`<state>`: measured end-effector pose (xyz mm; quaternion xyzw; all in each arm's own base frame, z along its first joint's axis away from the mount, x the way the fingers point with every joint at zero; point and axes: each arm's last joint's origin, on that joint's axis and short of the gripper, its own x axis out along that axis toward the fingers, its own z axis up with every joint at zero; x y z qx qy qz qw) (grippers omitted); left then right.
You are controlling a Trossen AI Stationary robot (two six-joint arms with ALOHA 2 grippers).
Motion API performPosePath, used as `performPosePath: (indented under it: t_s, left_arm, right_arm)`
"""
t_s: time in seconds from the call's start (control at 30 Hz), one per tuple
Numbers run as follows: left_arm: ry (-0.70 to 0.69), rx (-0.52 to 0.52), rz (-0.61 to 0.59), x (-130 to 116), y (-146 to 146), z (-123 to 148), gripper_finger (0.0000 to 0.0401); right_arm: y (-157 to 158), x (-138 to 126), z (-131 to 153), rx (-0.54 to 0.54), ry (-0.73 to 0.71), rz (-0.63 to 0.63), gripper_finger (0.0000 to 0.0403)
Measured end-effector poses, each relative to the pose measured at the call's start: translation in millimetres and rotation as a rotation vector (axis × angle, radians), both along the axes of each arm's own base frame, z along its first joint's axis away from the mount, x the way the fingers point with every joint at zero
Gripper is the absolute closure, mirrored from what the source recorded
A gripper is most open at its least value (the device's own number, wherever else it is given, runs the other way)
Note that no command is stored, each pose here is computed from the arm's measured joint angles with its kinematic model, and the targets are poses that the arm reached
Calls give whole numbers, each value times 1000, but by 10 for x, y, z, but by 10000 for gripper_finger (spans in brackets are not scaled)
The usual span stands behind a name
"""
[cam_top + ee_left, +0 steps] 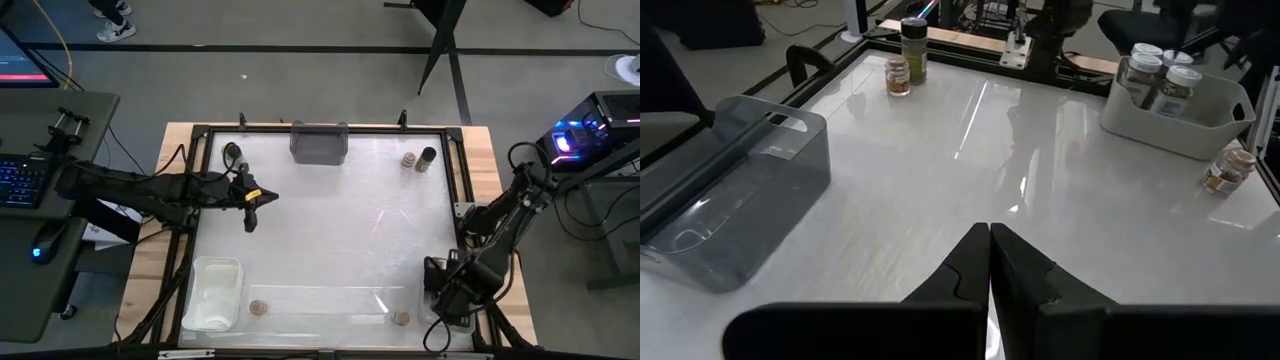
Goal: Sort spices by type
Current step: Put the white seasoning bottle into the gray bin
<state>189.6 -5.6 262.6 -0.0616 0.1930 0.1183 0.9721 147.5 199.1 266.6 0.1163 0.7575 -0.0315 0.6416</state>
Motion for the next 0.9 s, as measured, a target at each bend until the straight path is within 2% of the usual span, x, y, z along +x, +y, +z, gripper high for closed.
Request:
performPosePath:
  t_s: [0.17, 0.3, 0.37, 0.43, 0.57, 0.6, 0.77, 0.9]
  left_arm:
    - [7, 1, 1, -3, 2, -6, 401]
    - [19, -3, 3, -8, 2, -17, 401]
    - [23, -3, 3, -9, 2, -21, 401]
    - [28, -3, 3, -11, 3, -25, 401]
    - [30, 2, 1, -11, 3, -26, 401]
    - [30, 2, 1, -11, 3, -26, 401]
    - [31, 3, 1, -11, 3, -27, 401]
    - [31, 3, 1, -11, 3, -27, 401]
  right_arm:
    - [24, 66, 259, -3, -122, -15, 101]
    - [7, 161, 313, -53, -276, 12, 145]
    - [-2, 189, 303, -68, -298, 83, 182]
    - [0, 224, 261, -78, -269, 91, 232]
    - [14, 275, 99, -41, -181, 89, 361]
    - [15, 280, 35, -24, -168, 87, 382]
    - [35, 318, -217, 26, -192, 72, 387]
    - [-49, 339, -324, -6, -170, 47, 398]
